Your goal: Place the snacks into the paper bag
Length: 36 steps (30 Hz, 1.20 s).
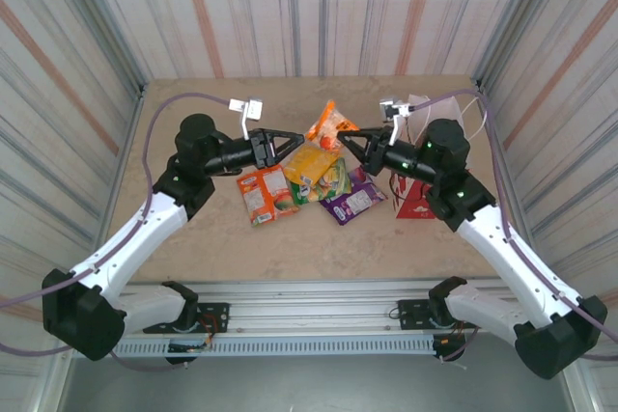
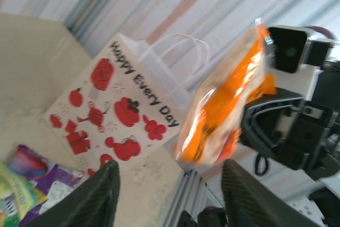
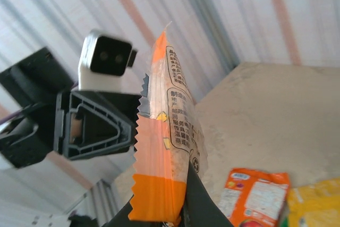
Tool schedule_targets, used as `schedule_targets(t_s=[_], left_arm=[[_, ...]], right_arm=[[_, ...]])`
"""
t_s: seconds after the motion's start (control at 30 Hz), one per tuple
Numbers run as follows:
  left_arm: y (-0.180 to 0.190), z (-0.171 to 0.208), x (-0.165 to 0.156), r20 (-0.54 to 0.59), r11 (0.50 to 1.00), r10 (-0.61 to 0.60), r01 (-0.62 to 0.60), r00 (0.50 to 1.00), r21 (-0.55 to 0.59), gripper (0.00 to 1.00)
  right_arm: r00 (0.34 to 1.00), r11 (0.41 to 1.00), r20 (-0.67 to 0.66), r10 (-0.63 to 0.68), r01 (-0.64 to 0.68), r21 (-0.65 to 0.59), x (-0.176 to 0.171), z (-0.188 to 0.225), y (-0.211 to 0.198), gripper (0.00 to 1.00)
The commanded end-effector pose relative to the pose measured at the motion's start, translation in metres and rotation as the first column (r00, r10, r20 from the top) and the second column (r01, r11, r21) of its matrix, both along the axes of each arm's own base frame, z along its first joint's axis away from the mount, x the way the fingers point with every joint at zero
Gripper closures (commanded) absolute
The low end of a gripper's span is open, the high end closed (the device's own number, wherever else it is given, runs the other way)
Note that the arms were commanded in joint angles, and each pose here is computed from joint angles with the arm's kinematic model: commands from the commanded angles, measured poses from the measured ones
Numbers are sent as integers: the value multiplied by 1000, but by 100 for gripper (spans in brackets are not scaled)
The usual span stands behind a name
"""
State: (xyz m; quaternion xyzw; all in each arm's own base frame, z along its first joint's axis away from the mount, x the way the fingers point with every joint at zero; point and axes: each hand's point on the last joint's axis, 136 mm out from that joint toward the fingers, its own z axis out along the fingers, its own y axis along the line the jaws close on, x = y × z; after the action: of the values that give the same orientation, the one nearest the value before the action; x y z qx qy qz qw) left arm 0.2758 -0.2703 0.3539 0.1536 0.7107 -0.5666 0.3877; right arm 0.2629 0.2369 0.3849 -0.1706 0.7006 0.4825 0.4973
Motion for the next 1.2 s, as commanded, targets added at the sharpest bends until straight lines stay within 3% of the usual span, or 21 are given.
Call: schedule_targets(t_s=[0.0,0.13,0.27,0.4,0.53,0.67,0.73,0.97,1.1,1.17], left_arm=[[19,-21,13,-52,985,154,-149,987,92,42],[38,-66,23,-160,941,290,-251,943,226,40],[47,-102,25,-244,919,333,-255,911,301,41],[48,-129,26,-289,904,344,-232,893,359,42],[45,-145,28,-329,903,335,-201,883,380,42],[42,-150,29,-348,905,325,-182,879,385,44],[43,-152,31,-350,902,328,-181,877,391,44],[44,-165,34,-390,891,336,-156,857,425,44],[47,-172,34,-426,893,333,-137,841,429,44],[49,-175,34,-435,890,336,-131,836,436,44]], right_arm=[[981,984,88,-176,175,17,10,41,-36,99],[934,940,107,-341,341,19,24,63,-77,100],[872,878,126,-474,479,-15,33,79,-116,100],[775,779,124,-619,627,-28,38,91,-161,100],[674,669,95,-732,738,-89,42,82,-202,100],[569,555,30,-822,811,-182,49,48,-239,99],[565,552,-5,-825,803,-227,53,26,-244,99],[632,631,-122,-765,700,-334,59,-30,-229,92],[635,638,-155,-757,668,-383,64,-50,-228,62],[639,643,-157,-753,663,-385,62,-48,-227,54]])
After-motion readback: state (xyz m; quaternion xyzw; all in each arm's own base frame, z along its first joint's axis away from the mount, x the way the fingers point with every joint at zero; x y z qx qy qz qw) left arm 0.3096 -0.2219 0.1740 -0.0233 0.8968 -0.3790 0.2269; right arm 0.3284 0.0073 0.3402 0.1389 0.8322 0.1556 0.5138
